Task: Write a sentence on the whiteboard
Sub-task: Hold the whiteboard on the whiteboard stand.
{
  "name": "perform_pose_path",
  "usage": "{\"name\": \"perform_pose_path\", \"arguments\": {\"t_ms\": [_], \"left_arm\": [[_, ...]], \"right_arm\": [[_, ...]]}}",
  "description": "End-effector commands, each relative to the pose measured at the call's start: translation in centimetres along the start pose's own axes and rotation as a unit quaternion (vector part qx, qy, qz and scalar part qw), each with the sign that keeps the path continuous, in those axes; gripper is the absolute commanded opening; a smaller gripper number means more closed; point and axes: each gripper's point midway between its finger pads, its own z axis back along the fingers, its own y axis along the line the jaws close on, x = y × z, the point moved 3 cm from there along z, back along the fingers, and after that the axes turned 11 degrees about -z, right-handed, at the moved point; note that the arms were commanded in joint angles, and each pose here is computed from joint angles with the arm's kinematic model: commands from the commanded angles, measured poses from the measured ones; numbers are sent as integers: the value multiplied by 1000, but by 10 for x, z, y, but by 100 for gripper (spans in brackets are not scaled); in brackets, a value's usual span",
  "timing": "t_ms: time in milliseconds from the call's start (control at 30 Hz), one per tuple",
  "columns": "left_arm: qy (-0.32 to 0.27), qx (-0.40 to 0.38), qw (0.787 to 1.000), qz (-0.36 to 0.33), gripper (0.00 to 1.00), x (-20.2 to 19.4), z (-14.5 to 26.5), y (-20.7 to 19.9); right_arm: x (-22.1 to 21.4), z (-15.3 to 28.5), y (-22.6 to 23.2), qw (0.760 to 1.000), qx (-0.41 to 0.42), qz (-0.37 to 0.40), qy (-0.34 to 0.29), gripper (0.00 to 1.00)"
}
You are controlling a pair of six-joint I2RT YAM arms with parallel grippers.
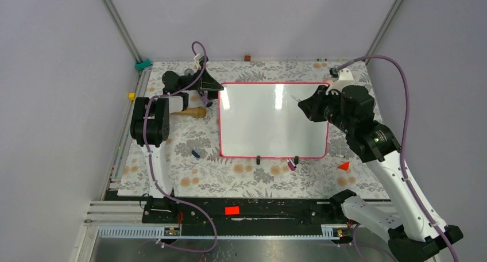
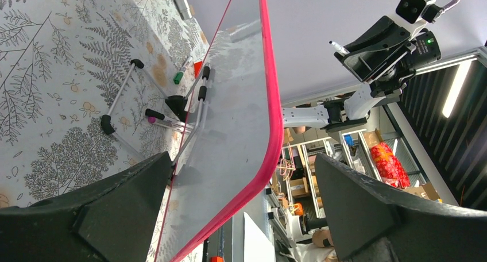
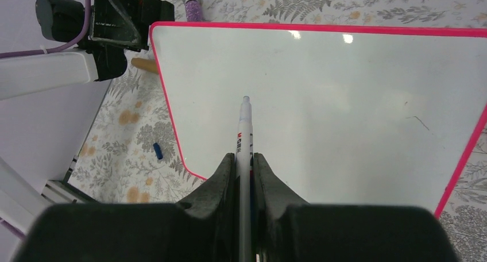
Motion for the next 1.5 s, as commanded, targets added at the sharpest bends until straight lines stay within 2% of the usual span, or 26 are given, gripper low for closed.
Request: {"name": "perform_pose_path", "arguments": {"t_ms": [0, 367, 500, 767, 800, 900, 967, 1333, 1467], "left_arm": [[-4, -3, 998, -68, 99, 12, 1, -21], [-41, -10, 996, -73, 93, 38, -4, -28], [-33, -16, 996, -77, 91, 49, -8, -35], [-10, -11, 998, -61, 90, 5, -10, -33], [-8, -11, 998, -62, 89, 2, -10, -34], [-14, -11, 998, -57, 69, -1, -11, -34], [-18, -12, 998, -57, 59, -1, -12, -36], [6, -19, 996, -83, 58, -9, -19, -45], [8, -20, 996, -84, 51, -6, -19, -45]], "right_arm": [[2, 2, 19, 999, 37, -12, 19, 0], [0, -2, 23, 998, 49, -22, 12, 0], [-1, 0, 21, 999, 46, -26, 8, 0], [-2, 3, 19, 999, 38, -24, 9, 0], [-3, 2, 20, 999, 40, -24, 13, 0], [-7, -3, 25, 998, 55, -27, 23, 0], [-10, -8, 29, 997, 65, -27, 28, 0], [-18, -34, 56, 995, 83, -9, 46, 0], [-26, -46, 70, 995, 86, 5, 55, 0]]}}
